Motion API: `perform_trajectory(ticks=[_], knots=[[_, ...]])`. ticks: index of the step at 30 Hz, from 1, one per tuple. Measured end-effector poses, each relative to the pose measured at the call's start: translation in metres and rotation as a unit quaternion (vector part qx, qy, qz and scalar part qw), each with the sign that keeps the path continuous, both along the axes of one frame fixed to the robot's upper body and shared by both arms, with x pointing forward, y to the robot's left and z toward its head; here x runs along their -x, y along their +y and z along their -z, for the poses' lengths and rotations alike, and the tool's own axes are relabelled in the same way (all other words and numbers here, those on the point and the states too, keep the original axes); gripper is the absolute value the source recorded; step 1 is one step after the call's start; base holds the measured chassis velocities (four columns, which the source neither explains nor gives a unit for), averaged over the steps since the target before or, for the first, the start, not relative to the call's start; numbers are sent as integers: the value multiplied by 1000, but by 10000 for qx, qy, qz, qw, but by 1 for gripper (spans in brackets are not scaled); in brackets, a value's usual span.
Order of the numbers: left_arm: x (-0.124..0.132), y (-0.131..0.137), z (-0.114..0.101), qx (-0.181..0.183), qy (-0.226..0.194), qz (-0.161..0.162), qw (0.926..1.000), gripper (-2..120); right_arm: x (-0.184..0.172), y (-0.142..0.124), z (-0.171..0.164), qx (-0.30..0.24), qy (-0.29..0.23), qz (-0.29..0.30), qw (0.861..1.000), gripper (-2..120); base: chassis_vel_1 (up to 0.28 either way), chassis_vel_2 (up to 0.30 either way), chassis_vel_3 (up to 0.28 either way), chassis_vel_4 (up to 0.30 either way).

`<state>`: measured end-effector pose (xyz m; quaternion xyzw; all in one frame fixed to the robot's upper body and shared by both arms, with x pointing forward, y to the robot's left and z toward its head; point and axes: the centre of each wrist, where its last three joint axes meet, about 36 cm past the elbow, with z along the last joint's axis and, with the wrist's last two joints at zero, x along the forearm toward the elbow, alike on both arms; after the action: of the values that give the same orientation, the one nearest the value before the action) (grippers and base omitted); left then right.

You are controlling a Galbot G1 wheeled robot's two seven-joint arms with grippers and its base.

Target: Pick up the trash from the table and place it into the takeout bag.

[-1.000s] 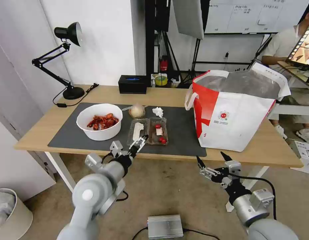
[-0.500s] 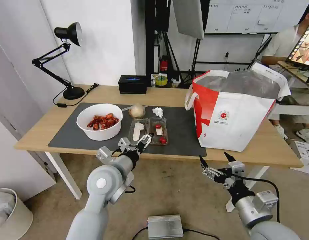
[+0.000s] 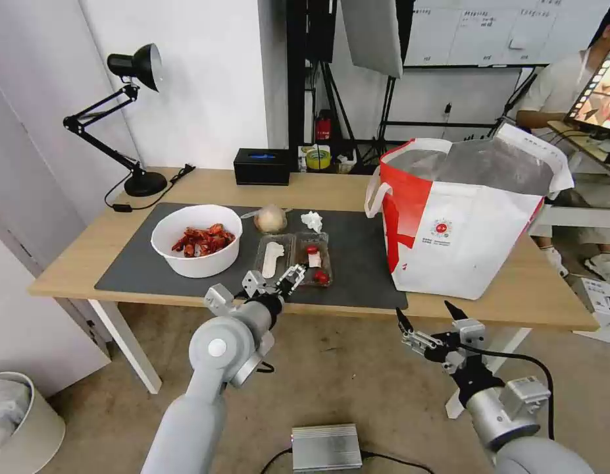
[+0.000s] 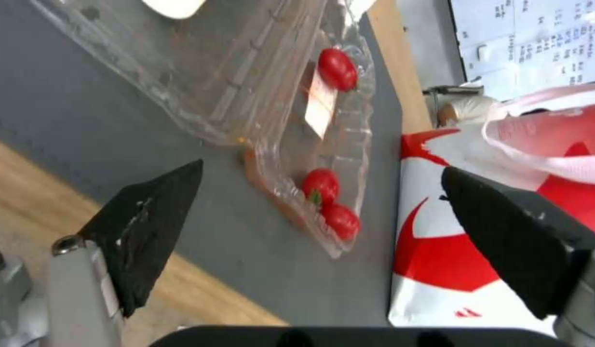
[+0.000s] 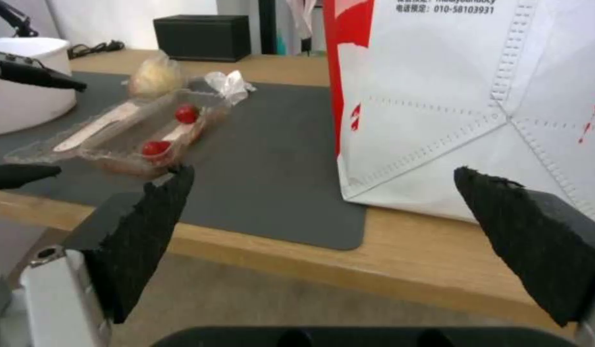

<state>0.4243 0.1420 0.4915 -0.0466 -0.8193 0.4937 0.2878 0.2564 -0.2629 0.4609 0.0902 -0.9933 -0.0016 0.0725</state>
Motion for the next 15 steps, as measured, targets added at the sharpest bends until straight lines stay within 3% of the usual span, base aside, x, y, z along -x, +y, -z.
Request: perform_trajectory(ticks=[15], knots=[[-8,-1,3,-110,100,-242,9996,100,0,1,4,-20,18,11,10000,100,0,0,0,0]])
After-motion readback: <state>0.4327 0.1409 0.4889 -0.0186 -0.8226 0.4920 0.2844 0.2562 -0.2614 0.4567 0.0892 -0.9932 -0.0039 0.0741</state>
